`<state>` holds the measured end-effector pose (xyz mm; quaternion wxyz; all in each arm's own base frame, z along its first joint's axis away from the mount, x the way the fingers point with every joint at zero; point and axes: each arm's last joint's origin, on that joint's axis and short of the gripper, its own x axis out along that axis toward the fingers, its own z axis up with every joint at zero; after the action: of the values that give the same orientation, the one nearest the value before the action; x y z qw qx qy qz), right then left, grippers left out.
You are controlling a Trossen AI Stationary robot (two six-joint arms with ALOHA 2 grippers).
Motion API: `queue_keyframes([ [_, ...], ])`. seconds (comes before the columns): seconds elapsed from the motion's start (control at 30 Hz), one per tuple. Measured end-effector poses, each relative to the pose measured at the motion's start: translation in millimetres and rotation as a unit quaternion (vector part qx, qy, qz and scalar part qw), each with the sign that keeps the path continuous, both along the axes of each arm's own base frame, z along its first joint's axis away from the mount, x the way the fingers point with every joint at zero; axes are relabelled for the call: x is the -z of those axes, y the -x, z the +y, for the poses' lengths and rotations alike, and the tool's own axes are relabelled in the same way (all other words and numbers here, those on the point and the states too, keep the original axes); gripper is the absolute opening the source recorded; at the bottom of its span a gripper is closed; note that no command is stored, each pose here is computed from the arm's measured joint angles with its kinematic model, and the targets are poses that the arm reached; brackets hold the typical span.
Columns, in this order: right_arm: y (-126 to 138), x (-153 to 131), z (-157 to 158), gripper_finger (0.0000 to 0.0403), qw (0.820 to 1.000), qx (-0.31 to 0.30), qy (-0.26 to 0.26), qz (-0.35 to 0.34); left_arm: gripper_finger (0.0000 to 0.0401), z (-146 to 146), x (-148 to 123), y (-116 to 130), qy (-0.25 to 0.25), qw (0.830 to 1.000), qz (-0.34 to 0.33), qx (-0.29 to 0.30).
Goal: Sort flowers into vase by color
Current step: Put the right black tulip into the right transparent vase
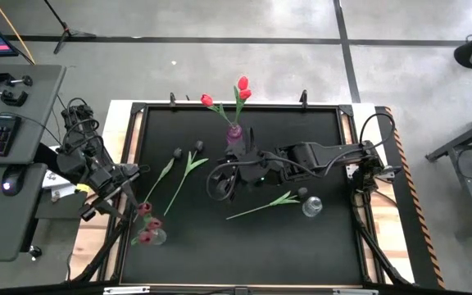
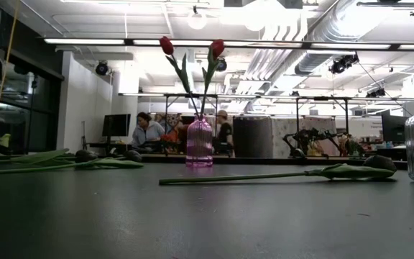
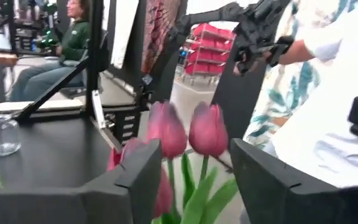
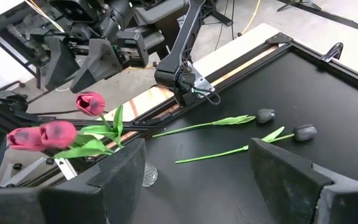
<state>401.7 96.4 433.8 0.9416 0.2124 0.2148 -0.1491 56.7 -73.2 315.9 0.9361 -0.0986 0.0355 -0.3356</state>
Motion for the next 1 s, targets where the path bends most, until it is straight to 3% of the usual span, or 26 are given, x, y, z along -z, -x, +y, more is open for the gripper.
queue_keyframes([
  [0.33, 0, -1, 0, 0.0271, 1.0, 0.001, -0.003, -0.004, 0.0207, 4, -27, 1, 0.069, 0.991, -0.115, -0.028],
  [0.47, -1, -1, -3, 0.0271, 0.999, 0.022, -0.024, -0.01, 0.0206, 11, -37, 0, 0.053, 0.98, -0.138, -0.13],
  [0.6, 0, 3, -15, 0.0271, 0.995, 0.085, -0.044, -0.002, 0.0207, 19, -56, -3, 0.033, 0.958, -0.131, -0.253],
  [0.83, 14, 30, -52, 0.0271, 0.97, 0.195, -0.07, 0.127, 0.0207, 33, -102, -4, 0.069, 0.917, -0.114, -0.375],
  [1.0, 14, 68, -76, 0.0271, 0.949, 0.165, -0.075, 0.256, 0.0207, 39, -126, -4, 0.081, 0.908, -0.125, -0.391],
])
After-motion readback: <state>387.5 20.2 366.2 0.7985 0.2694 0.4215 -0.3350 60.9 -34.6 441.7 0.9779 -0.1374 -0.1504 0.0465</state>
